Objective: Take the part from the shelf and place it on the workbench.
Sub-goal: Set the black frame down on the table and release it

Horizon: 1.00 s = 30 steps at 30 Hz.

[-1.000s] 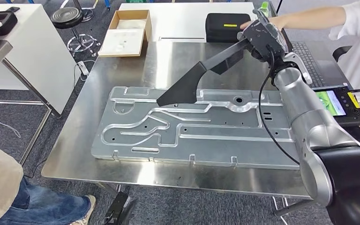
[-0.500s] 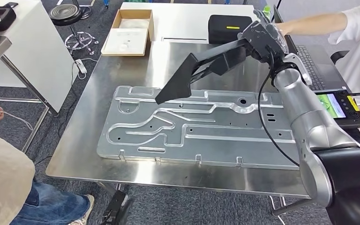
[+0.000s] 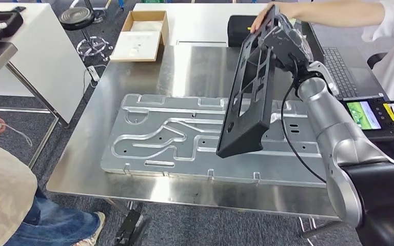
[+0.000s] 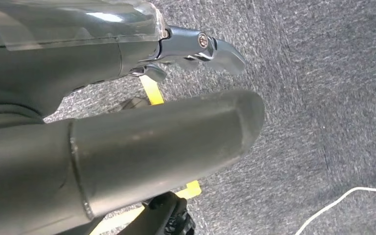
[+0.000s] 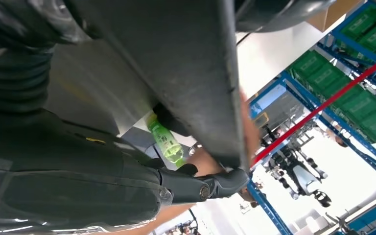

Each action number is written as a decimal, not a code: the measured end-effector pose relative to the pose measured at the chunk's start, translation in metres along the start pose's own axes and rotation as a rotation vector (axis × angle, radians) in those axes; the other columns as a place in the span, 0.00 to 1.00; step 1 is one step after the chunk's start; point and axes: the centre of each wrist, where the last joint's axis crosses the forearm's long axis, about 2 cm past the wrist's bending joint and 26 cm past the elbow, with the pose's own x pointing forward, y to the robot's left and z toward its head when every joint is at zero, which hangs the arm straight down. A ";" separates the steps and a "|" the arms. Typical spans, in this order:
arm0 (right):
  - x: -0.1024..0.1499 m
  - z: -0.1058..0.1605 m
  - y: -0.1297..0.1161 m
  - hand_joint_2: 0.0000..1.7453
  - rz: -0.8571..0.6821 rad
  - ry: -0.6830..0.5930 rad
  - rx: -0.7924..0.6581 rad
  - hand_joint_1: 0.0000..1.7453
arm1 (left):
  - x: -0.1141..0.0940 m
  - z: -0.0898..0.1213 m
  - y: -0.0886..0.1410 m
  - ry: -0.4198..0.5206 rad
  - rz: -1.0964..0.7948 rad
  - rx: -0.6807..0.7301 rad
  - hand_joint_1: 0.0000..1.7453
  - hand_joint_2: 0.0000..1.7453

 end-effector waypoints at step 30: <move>0.006 -0.006 -0.010 0.00 0.005 -0.013 -0.004 0.00 | 0.002 -0.001 -0.001 -0.005 0.002 -0.002 0.00 0.00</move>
